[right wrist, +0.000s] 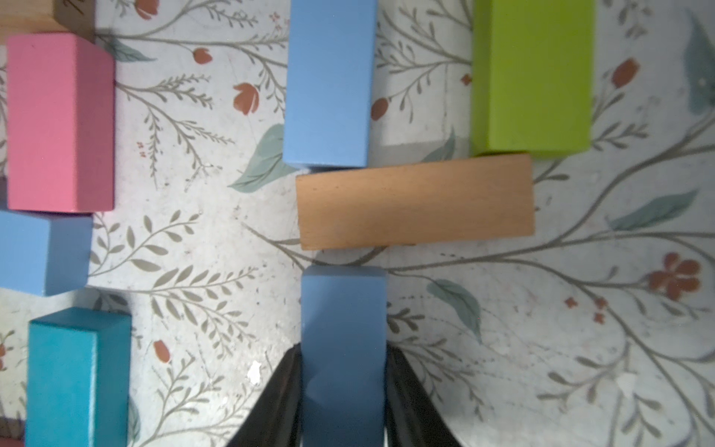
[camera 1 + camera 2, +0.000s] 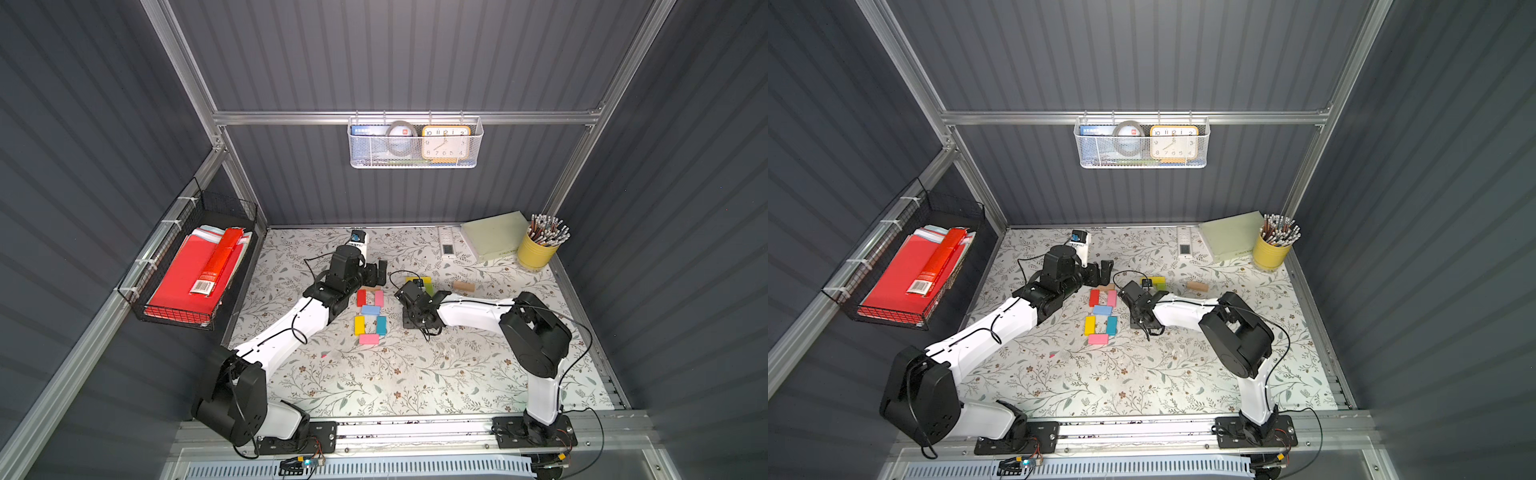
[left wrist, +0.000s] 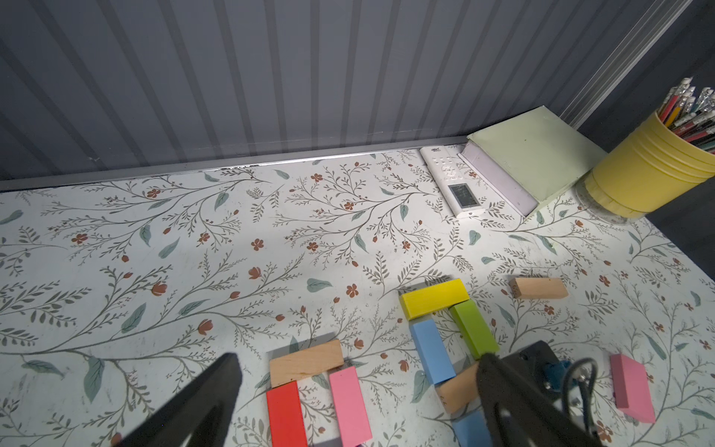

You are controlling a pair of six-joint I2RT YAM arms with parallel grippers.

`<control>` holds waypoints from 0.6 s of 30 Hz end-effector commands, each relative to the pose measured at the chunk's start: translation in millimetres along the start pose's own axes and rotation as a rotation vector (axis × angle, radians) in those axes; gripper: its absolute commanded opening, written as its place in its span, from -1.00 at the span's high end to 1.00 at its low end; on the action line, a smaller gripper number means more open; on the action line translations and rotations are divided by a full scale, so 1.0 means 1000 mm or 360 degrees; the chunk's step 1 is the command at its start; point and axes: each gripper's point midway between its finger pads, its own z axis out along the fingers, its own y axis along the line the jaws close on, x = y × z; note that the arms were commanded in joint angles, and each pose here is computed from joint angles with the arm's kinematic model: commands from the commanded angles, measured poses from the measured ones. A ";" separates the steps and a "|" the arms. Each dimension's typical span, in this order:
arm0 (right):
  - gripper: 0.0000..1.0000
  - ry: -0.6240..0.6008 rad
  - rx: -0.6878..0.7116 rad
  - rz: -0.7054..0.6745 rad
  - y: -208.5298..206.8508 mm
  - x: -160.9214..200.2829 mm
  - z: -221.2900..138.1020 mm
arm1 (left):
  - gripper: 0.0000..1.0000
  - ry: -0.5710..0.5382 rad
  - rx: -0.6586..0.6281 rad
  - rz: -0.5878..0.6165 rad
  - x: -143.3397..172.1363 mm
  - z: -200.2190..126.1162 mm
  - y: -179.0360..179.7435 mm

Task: Assemble the number 8 with building blocks
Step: Assemble the building block at the center of the board.

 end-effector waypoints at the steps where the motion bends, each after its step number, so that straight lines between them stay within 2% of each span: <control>1: 0.34 0.0080 0.0096 -0.0036 -0.015 0.012 0.016 | -0.98 0.0014 -0.0036 -0.0015 0.005 -0.006 0.007; 4: 0.23 0.0082 0.0098 -0.0048 -0.014 0.012 0.017 | -0.98 0.0015 -0.0036 -0.0015 0.006 -0.006 0.007; 7: -0.02 0.0049 0.0082 -0.0058 -0.011 0.005 0.012 | -0.98 0.0015 -0.0044 -0.0017 0.006 -0.006 0.008; 10: -0.16 -0.0009 0.0043 -0.0057 -0.005 -0.008 -0.005 | -0.98 0.0007 -0.0056 -0.0023 0.005 -0.006 0.009; 18: -0.38 -0.0343 -0.0051 -0.0082 -0.006 -0.068 -0.098 | -0.99 -0.0016 -0.0020 -0.0002 0.001 -0.006 0.005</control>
